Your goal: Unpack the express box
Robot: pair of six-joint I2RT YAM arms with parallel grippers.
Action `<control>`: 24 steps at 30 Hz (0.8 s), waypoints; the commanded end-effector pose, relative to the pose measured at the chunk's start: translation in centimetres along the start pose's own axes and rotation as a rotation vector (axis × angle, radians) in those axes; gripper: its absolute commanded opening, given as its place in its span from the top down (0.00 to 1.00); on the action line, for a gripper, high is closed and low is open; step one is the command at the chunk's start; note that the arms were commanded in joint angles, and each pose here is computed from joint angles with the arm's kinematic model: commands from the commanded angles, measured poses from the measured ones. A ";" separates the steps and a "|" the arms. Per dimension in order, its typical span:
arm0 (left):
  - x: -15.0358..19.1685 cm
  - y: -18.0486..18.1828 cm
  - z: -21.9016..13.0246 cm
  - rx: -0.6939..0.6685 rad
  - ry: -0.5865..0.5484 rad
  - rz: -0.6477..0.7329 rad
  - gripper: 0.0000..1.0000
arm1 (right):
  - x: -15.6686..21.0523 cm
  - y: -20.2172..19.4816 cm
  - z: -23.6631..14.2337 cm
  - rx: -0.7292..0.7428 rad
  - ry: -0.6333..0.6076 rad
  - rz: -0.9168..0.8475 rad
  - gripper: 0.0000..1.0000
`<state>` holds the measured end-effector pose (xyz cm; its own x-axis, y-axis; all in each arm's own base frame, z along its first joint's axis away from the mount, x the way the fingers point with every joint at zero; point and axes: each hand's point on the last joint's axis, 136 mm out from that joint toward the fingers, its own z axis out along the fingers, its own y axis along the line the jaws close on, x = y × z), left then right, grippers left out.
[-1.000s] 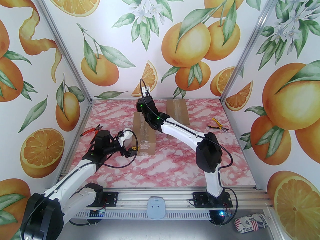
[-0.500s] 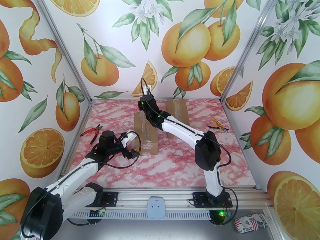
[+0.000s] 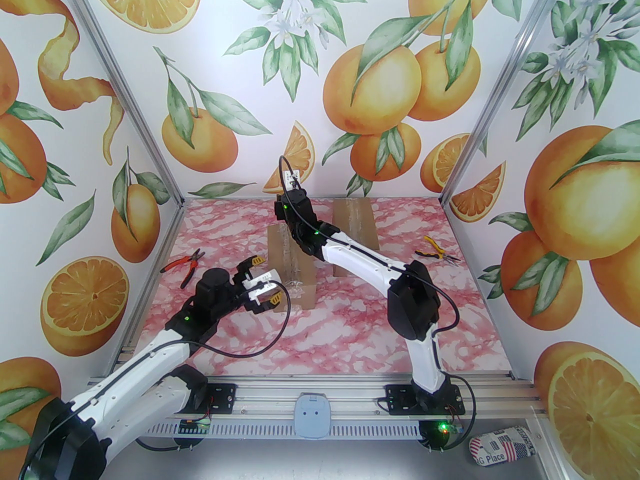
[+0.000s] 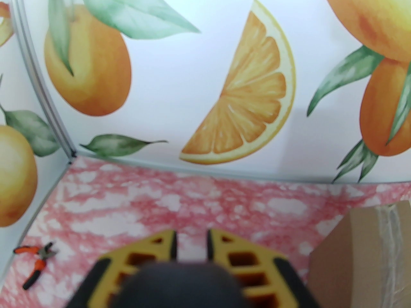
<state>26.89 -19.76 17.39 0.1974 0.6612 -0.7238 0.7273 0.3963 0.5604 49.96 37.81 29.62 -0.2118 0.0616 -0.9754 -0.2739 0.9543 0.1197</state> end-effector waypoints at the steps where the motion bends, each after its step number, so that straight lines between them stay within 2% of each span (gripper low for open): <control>1: -0.6 0.1 0.7 0.025 0.006 0.102 0.07 | 0.3 -0.1 0.7 -0.003 -0.016 -0.014 0.99; 13: -0.5 -1.0 1.6 0.084 0.004 0.126 0.11 | 1.3 -0.3 1.4 0.015 -0.003 -0.043 0.99; 24: -3.3 0.4 0.1 0.043 -0.084 0.109 0.08 | -0.6 -0.5 0.4 0.019 -0.058 -0.035 1.00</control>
<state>26.97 -20.93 17.05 0.2769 0.6951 -0.6635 0.7348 0.2918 0.6123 50.55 38.29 28.77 -0.1808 0.0323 -0.9830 -0.2812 0.9561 0.0831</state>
